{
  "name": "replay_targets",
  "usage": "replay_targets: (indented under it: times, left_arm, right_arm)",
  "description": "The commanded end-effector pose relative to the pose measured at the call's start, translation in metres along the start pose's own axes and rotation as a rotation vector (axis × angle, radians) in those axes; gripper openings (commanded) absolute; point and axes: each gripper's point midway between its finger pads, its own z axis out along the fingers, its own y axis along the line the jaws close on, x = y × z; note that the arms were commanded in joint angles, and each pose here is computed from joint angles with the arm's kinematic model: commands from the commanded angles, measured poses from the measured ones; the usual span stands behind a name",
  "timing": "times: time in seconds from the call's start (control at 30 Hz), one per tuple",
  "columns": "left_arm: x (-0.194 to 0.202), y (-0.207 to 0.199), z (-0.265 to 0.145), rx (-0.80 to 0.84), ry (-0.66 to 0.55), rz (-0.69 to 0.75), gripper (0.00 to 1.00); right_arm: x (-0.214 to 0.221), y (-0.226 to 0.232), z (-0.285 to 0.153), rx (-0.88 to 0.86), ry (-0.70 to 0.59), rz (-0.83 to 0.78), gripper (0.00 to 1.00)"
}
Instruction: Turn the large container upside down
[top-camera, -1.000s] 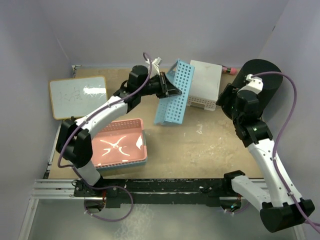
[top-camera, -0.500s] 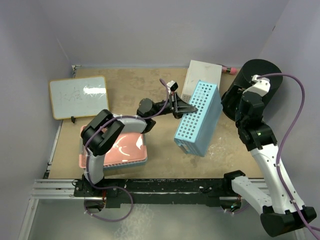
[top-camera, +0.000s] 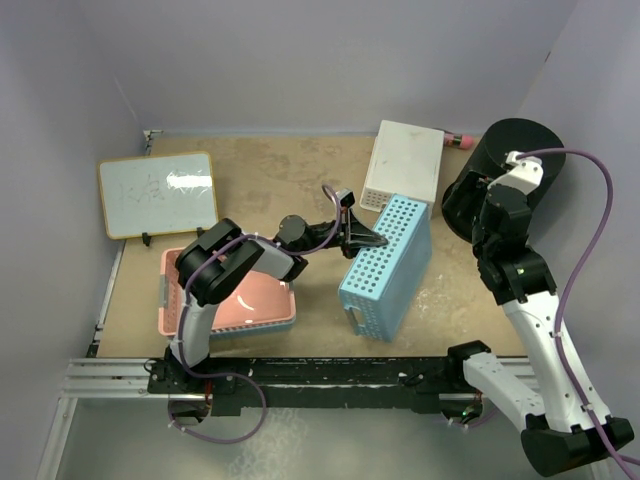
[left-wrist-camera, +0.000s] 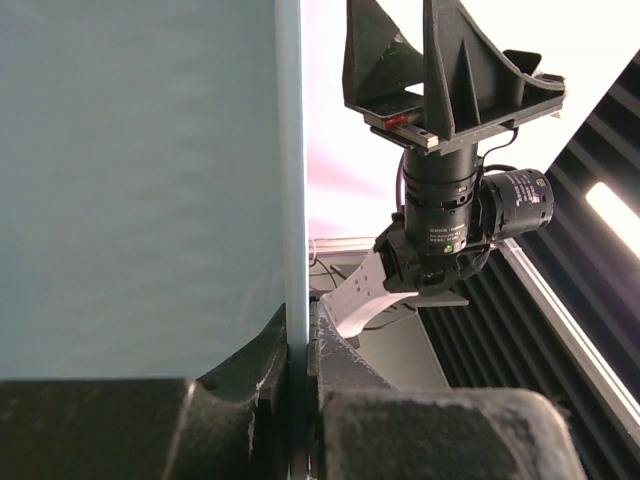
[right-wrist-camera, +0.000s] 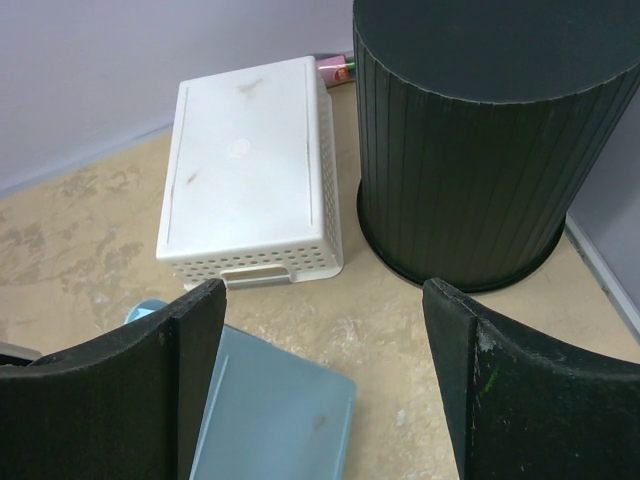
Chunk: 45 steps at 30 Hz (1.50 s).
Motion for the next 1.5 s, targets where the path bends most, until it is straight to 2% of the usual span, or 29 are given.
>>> replay_targets:
  times: [0.0,0.1,0.3,0.4,0.63,0.73,0.93,1.07,1.17,1.27,1.47]
  left_arm:
    - [0.015,-0.006,-0.01,0.103,0.057,0.114,0.0]
    - [0.014,0.005,-0.013,0.078,0.07,0.12,0.02]
    - [-0.002,0.02,-0.027,0.038,0.042,0.121,0.43]
    - [-0.016,0.026,-0.034,0.006,0.007,0.129,0.51]
    - [-0.049,0.051,-0.039,-0.191,-0.077,0.229,0.55]
    - [-0.062,0.049,-0.037,-0.267,-0.095,0.312,0.55]
    - [-0.089,0.034,-0.038,-0.567,-0.131,0.6,0.56]
    - [-0.1,0.014,-0.056,-0.763,-0.165,0.717,0.56]
    - [-0.113,-0.013,-0.075,-0.867,-0.237,0.806,0.57]
    - [-0.126,-0.044,-0.102,-0.946,-0.345,0.873,0.57]
    - [-0.138,-0.1,-0.158,-1.106,-0.577,0.997,0.62]
  right_arm:
    - [-0.015,0.001,-0.002,-0.003,-0.046,0.01,0.82]
    - [-0.015,0.002,-0.001,-0.008,-0.042,0.006,0.82]
    - [-0.014,0.004,-0.001,-0.015,-0.037,0.003,0.82]
    - [-0.015,0.004,-0.001,-0.015,-0.036,0.0,0.82]
    - [-0.012,0.007,0.001,-0.027,-0.027,-0.005,0.82]
    - [-0.004,0.012,0.004,-0.052,0.007,-0.019,0.82]
    - [0.02,0.025,0.009,-0.105,0.128,-0.069,0.82]
    - [0.052,0.021,0.012,-0.073,0.274,-0.11,0.82]
    - [0.088,0.016,0.015,-0.022,0.416,-0.107,0.82]
    - [0.129,0.031,0.011,-0.067,0.572,-0.03,0.8]
    - [0.192,0.084,-0.008,-0.208,0.81,0.266,0.77]
